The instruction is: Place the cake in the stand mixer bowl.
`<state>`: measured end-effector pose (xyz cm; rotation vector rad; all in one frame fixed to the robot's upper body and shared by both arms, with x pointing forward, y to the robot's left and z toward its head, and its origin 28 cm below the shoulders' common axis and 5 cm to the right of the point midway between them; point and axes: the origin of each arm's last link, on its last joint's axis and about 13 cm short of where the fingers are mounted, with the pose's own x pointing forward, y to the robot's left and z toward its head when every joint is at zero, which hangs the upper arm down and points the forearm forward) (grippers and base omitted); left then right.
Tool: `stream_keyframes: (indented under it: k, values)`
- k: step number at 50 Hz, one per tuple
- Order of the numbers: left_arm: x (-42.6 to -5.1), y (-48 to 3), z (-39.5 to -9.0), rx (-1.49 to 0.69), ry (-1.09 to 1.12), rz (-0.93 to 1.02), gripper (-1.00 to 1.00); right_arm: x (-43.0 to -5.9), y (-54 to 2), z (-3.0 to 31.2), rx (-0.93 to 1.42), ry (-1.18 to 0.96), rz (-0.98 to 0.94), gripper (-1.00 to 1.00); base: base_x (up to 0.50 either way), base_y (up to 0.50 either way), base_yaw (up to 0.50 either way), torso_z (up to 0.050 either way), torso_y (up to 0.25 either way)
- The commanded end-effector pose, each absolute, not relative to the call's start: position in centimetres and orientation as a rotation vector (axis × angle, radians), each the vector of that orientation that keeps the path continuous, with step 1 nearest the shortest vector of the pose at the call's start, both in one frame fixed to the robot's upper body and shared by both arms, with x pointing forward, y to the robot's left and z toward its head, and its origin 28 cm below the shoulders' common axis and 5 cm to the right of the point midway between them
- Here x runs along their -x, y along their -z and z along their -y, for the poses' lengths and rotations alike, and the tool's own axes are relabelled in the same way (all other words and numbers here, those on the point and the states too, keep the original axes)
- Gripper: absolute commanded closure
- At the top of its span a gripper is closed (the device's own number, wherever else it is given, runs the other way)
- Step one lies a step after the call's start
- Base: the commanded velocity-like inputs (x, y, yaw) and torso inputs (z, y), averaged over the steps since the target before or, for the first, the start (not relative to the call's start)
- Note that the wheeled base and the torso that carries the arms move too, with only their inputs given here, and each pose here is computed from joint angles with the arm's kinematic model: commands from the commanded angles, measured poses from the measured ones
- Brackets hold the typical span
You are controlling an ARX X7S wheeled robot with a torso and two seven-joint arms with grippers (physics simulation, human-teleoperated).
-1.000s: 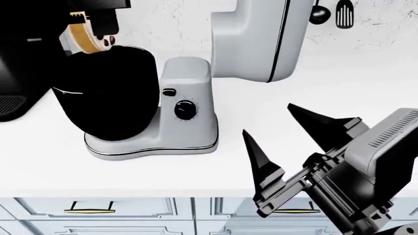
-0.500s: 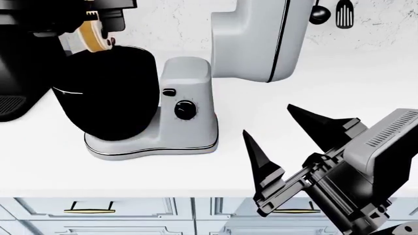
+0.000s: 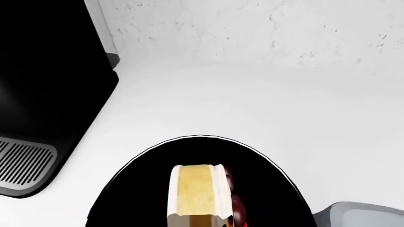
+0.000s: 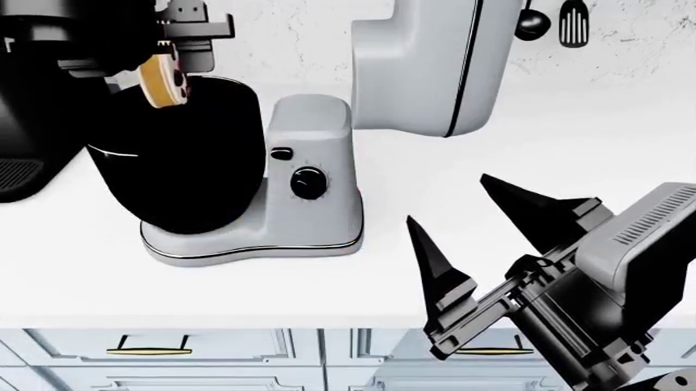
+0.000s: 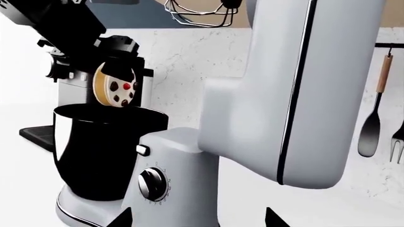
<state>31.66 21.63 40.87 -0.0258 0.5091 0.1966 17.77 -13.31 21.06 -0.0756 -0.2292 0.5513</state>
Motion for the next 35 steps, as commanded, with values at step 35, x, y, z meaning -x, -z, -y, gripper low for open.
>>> stream_keyframes:
  k: [35]
  values:
    - [-32.2, -39.7, -21.7, -0.044, -0.219, -0.648, 1.00, -17.8, -21.1, 13.4, 0.070, -0.550, 0.236, -1.00, 0.00, 0.00, 0.00, 0.000, 0.001]
